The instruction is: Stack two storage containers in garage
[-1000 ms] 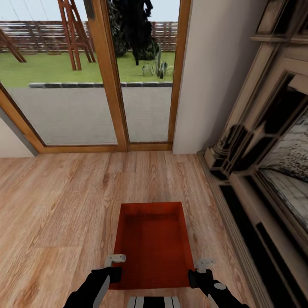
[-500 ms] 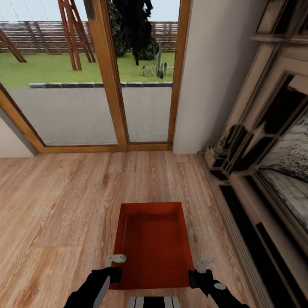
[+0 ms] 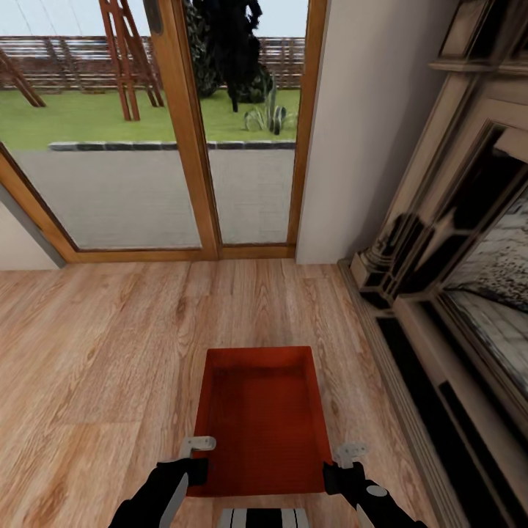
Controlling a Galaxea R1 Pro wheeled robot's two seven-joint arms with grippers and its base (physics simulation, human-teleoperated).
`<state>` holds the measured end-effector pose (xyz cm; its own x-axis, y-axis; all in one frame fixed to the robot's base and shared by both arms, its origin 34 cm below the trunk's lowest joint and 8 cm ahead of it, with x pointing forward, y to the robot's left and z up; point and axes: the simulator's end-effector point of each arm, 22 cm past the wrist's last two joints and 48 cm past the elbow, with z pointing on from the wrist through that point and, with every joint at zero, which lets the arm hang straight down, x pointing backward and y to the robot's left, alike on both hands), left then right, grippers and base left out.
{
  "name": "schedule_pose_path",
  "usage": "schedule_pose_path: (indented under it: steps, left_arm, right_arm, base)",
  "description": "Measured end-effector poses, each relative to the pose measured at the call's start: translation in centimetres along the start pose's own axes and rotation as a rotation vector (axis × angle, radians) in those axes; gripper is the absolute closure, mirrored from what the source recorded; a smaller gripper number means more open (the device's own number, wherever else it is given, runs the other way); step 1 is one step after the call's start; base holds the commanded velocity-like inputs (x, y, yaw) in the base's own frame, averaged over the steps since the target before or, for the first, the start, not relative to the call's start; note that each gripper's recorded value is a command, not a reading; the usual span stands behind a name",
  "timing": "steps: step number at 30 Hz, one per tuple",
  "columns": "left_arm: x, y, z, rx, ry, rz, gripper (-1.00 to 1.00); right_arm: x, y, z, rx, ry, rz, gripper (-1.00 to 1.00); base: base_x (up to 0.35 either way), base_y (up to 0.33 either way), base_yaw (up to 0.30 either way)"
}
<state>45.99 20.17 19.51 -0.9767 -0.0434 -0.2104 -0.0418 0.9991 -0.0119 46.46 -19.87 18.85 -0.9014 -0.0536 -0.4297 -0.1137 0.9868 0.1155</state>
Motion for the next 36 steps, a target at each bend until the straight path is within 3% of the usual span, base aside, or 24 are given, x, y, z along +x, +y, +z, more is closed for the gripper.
schedule_pose_path:
  steps: [4, 36]
  left_arm:
    - [0.0, 0.0, -0.2, 0.000, 0.002, 0.000, 1.00]
    - [-3.8, -0.2, -7.2, 0.000, -0.017, -0.005, 1.00]
  right_arm:
    - [0.0, 0.0, -0.2, 0.000, 0.002, 0.000, 1.00]
    - [-5.5, 0.7, -6.1, 0.000, -0.016, -0.004, 1.00]
  base:
    - [0.000, 0.000, 0.000]
    - [0.000, 0.000, 0.009]
